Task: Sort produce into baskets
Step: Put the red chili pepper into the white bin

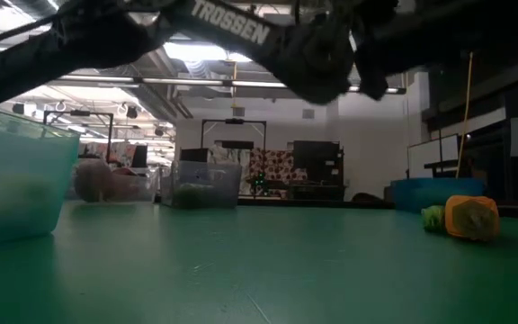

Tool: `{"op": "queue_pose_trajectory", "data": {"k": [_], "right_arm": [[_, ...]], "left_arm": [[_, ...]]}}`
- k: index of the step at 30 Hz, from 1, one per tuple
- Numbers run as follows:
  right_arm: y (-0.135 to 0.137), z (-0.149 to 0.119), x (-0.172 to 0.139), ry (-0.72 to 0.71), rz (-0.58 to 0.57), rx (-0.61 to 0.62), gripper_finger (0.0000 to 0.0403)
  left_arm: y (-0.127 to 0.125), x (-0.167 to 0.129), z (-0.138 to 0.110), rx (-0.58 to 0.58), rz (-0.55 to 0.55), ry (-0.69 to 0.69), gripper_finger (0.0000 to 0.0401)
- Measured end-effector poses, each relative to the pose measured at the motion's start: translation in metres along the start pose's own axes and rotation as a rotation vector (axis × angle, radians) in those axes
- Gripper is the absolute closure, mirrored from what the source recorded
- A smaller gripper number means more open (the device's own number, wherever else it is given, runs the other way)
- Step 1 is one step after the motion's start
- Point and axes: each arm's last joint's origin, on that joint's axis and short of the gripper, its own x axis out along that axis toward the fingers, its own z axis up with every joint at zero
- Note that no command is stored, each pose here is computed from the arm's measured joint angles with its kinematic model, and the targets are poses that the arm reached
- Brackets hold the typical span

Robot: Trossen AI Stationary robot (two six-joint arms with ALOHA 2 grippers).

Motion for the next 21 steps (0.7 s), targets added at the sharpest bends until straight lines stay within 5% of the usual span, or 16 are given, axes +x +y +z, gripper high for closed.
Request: {"op": "queue_pose_trajectory", "data": {"k": [9, 16, 21], "right_arm": [[0.0, -0.002, 0.0, 0.022, 0.009, 0.012, 0.0052], [0.001, -0.003, 0.0, 0.026, 0.022, 0.012, 0.0052], [0.001, -0.003, 0.0, 0.026, 0.022, 0.012, 0.0052]], "left_arm": [[-0.002, -0.003, -0.018, 0.045, 0.015, -0.069, 0.0302], [0.005, -0.003, -0.032, -0.031, 0.013, 0.08, 0.0302], [0.01, -0.003, -0.03, -0.019, 0.02, 0.052, 0.0302]]}}
